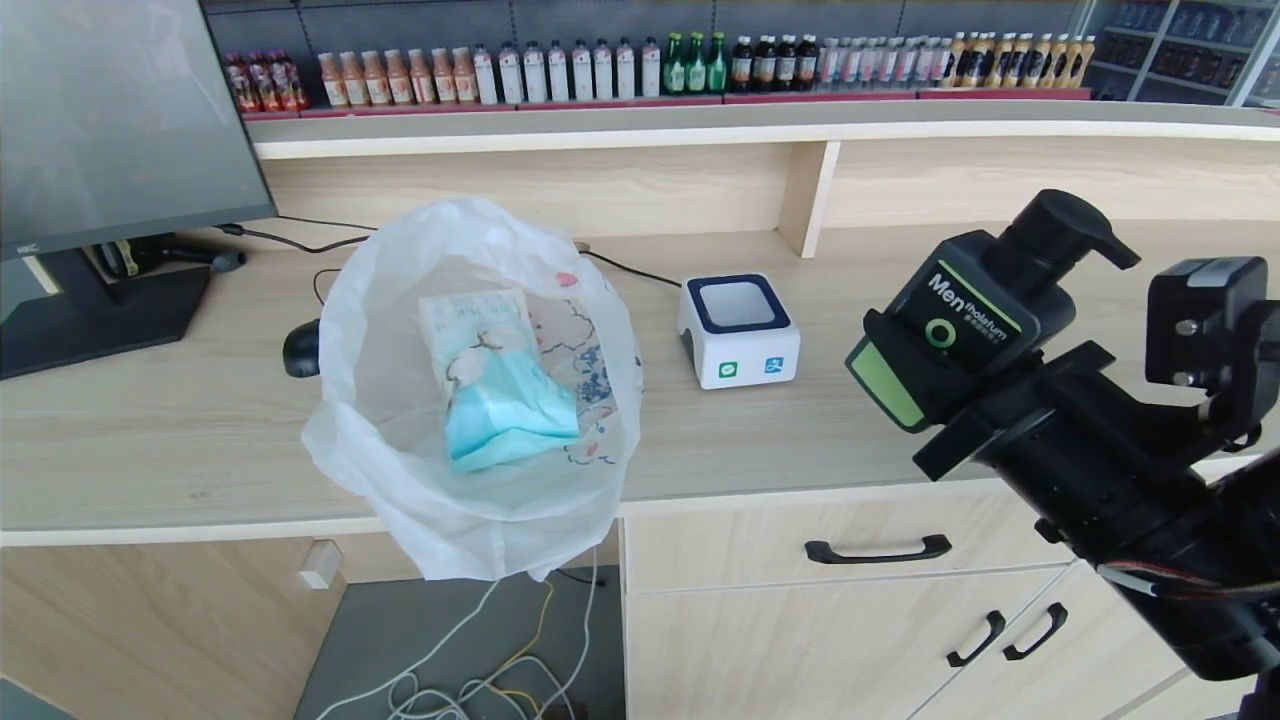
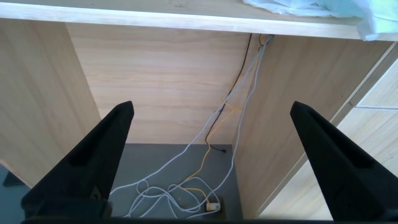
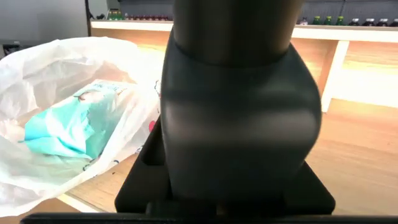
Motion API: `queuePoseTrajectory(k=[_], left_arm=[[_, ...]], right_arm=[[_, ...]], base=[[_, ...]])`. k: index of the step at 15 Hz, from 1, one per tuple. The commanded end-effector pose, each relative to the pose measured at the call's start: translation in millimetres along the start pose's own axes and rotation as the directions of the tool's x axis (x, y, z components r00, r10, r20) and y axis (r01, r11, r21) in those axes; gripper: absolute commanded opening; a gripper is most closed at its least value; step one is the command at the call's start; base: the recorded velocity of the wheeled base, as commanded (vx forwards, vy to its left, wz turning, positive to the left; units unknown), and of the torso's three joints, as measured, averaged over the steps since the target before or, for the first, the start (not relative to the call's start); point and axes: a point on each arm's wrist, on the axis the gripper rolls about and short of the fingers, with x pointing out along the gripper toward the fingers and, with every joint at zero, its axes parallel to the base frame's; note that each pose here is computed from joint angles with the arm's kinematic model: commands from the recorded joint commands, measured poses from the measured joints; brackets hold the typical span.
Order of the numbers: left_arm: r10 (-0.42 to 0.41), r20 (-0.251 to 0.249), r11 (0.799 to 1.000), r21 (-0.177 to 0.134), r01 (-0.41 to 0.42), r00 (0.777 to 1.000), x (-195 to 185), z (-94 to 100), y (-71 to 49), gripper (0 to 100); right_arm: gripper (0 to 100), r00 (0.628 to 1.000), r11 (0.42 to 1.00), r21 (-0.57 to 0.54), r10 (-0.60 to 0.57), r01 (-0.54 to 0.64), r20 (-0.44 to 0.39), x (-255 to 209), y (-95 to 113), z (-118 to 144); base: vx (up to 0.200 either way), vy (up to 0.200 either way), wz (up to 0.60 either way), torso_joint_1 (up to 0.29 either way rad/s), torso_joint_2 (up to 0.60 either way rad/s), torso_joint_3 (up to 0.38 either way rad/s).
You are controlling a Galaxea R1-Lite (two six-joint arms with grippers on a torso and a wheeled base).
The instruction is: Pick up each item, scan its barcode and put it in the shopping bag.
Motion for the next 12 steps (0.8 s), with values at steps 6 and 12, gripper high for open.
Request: queuePoseTrajectory(k=[6,12], left_arm=[[0.001,0.000,1.000,-0.001,-0.001,1.000,0.0,0.0,0.0,100],[-0.001,0.000,1.000,-0.003,0.001,1.000,0.0,0.0,0.0,100]], right_arm=[[0,0.993,0.999,-0.017,-0.049,0.051,0.104,16.4,-10.9,19.8],[0,0.992,0.999,-0.010,-0.050,0.052,0.117,13.8,-11.6,24.4]], base=[[0.000,0.067,0.00,-0.001,0.00,0.002],[0.000,0.200,0.00,0.003,0.00,0.002]])
